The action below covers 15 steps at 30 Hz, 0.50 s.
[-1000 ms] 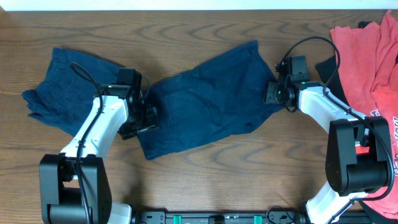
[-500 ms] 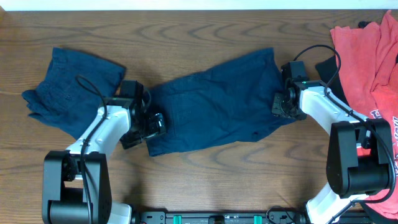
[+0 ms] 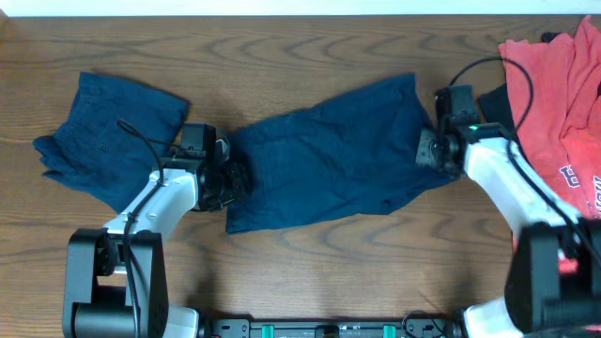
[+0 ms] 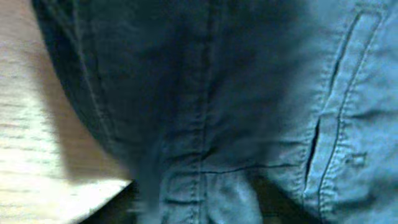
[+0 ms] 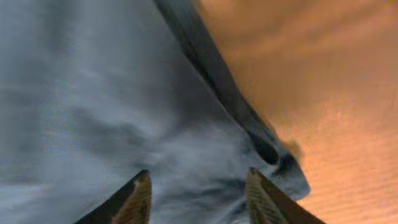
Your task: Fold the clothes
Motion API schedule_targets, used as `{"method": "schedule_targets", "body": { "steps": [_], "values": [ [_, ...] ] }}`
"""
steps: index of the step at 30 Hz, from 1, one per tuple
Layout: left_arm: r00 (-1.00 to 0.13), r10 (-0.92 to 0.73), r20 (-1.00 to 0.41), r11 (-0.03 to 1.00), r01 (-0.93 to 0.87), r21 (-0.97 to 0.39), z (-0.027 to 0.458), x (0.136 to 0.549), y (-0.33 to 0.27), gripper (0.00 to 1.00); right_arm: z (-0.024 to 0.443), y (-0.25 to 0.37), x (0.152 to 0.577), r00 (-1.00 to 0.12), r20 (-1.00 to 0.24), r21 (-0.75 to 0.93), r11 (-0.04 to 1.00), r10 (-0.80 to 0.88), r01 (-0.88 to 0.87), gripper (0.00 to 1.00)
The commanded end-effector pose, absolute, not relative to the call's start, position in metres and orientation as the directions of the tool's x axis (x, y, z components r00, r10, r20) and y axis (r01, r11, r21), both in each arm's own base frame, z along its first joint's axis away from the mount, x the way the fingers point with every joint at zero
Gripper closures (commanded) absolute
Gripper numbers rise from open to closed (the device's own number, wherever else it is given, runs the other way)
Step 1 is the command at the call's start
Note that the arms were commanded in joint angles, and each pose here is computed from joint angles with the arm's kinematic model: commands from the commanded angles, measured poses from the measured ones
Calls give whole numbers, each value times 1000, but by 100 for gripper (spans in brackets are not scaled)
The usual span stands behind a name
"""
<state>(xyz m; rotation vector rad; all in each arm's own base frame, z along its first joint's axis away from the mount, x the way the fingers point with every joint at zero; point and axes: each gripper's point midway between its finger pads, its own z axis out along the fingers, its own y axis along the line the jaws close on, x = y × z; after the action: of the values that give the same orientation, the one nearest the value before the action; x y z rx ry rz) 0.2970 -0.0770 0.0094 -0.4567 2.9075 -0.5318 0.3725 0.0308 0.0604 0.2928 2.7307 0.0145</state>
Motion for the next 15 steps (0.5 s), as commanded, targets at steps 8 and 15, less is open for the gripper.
{"method": "schedule_targets", "body": {
  "steps": [8,15],
  "values": [
    [-966,-216,-141,903,-142,-406,50,290,-85,94,92,131,381,-875,-482,338,910,-53,-241,87],
    [-938,-234,-255,888,-99,-448,122,277,-87,94,47,201,346,-910,-360,431,829,-205,-357,88]
  ]
}}
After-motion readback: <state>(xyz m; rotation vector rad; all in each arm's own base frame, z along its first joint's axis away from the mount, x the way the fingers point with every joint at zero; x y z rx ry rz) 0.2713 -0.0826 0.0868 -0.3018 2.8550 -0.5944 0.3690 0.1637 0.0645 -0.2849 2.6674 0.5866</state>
